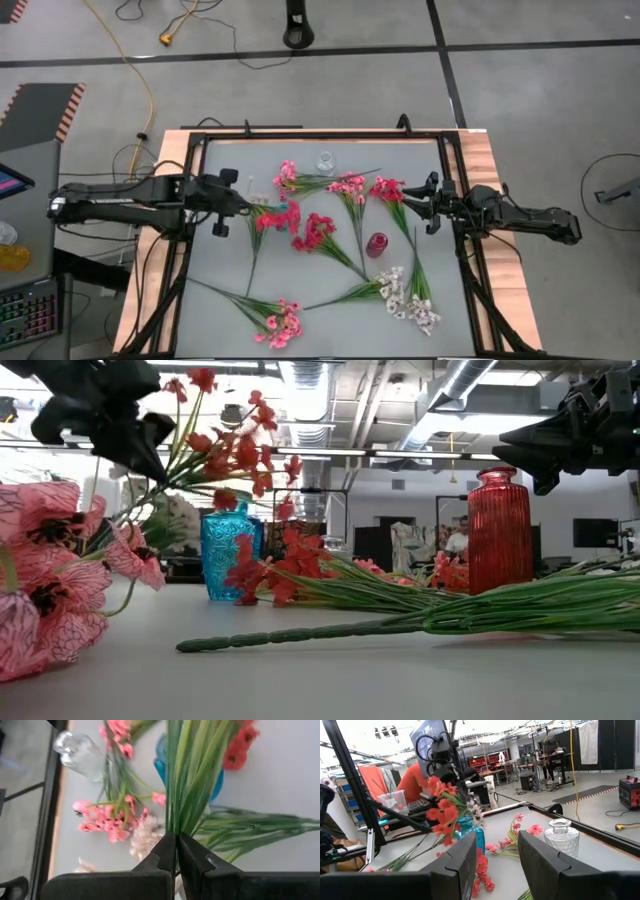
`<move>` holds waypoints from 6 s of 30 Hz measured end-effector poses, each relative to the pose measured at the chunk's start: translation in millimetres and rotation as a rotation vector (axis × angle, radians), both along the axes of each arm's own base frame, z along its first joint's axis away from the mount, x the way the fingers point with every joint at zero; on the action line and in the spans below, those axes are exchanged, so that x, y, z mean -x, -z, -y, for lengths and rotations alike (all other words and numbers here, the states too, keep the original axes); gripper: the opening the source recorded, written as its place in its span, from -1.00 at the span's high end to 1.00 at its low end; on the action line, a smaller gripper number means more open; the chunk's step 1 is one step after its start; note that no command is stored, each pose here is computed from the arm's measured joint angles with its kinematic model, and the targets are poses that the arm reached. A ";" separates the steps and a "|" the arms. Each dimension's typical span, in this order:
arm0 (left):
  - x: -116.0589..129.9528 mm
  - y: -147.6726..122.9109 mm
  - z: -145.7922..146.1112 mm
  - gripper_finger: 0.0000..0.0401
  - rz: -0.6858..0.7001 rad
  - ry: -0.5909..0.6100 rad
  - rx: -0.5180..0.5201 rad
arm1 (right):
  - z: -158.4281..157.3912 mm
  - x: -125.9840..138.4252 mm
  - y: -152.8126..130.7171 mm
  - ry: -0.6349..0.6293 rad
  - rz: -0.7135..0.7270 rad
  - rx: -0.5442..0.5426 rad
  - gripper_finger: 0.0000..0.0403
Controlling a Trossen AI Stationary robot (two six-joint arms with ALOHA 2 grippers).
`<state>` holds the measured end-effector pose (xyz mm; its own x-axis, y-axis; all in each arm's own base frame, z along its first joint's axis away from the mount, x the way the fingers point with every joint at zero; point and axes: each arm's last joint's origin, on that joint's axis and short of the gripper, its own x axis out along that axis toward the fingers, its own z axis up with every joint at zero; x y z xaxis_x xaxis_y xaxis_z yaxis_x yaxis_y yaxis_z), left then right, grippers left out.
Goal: Sort flowers into vase by color
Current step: Put the left red flower into the transparent vase, then put the right red flower into the transparent vase
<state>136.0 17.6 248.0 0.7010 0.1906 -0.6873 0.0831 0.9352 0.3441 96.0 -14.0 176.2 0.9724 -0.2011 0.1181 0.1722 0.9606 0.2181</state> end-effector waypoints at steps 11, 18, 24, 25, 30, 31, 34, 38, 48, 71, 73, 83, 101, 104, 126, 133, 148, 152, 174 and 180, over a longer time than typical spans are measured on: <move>24.9 -19.1 1.6 1.00 0.192 -0.054 -0.007 | 0.0 0.0 0.0 0.000 0.000 0.000 0.15; 29.4 -34.9 0.7 1.00 0.399 -0.159 0.051 | 0.0 0.1 -1.0 -0.007 0.021 -0.052 0.15; 26.3 -42.3 -0.2 1.00 0.506 -0.226 0.128 | -0.1 0.2 -1.5 -0.011 0.032 -0.080 0.15; 24.7 -44.2 -0.3 1.00 0.531 -0.233 0.143 | -0.1 0.2 -1.5 -0.011 0.032 -0.080 0.15; 14.4 -55.4 -1.8 1.00 0.664 -0.255 0.179 | -0.1 0.2 -1.5 -0.011 0.032 -0.080 0.15; 11.6 -57.7 -2.4 1.00 0.691 -0.262 0.175 | -0.1 0.2 -1.6 -0.011 0.033 -0.080 0.15; 1.5 -62.9 -3.9 1.00 0.754 -0.268 0.171 | -0.1 0.2 -1.5 -0.011 0.032 -0.080 0.15; -14.3 -66.6 -5.5 1.00 0.808 -0.252 0.153 | -0.1 0.2 -1.6 -0.011 0.033 -0.080 0.15; -61.5 -70.6 -10.6 1.00 0.979 -0.211 0.076 | -0.1 0.2 -1.6 -0.010 0.031 -0.075 0.15; -121.8 -12.8 -106.2 1.00 1.138 -0.223 0.273 | -0.1 0.2 -1.5 -0.010 0.031 -0.073 0.15; -127.8 -6.8 -113.9 1.00 1.141 -0.231 0.298 | -0.1 0.2 -1.5 -0.010 0.030 -0.073 0.15; -176.3 -2.3 -143.6 1.00 1.136 -0.203 0.313 | 0.0 0.2 -1.5 -0.009 0.030 -0.073 0.15; -186.0 20.8 -153.3 1.00 0.978 -0.300 0.280 | 0.0 -0.2 2.4 -0.008 -0.010 -0.078 0.15; -186.3 26.1 -153.7 1.00 0.924 -0.319 0.277 | 0.0 -0.3 2.9 -0.008 -0.015 -0.079 0.15; -184.7 46.1 -154.5 0.62 0.744 -0.441 0.333 | 0.0 -0.3 2.9 -0.008 -0.015 -0.080 0.15; -176.7 41.6 -150.1 0.24 0.617 -0.418 0.262 | 0.0 -0.3 2.8 -0.008 -0.014 -0.081 0.15; -127.9 -12.6 -121.9 0.13 0.428 -0.359 0.181 | 1.1 2.2 -22.4 0.041 0.016 -0.080 0.15; -119.8 -22.7 -117.0 0.13 0.438 -0.355 0.179 | 1.7 -2.7 -30.9 0.043 -0.060 -0.087 0.15; -119.3 -25.3 -107.2 0.13 0.421 -0.325 0.186 | 7.3 -50.1 -71.7 0.126 -0.885 -0.314 0.15; -119.3 -25.3 -107.1 0.13 0.421 -0.326 0.186 | 12.5 -64.2 -66.3 0.194 -0.947 -0.426 0.04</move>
<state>255.3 124.8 273.3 0.8474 0.3453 -0.4033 -0.3290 0.9377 0.1117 160.2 -26.5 242.5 0.5771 -0.2096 -0.7893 0.5910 0.7742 0.2265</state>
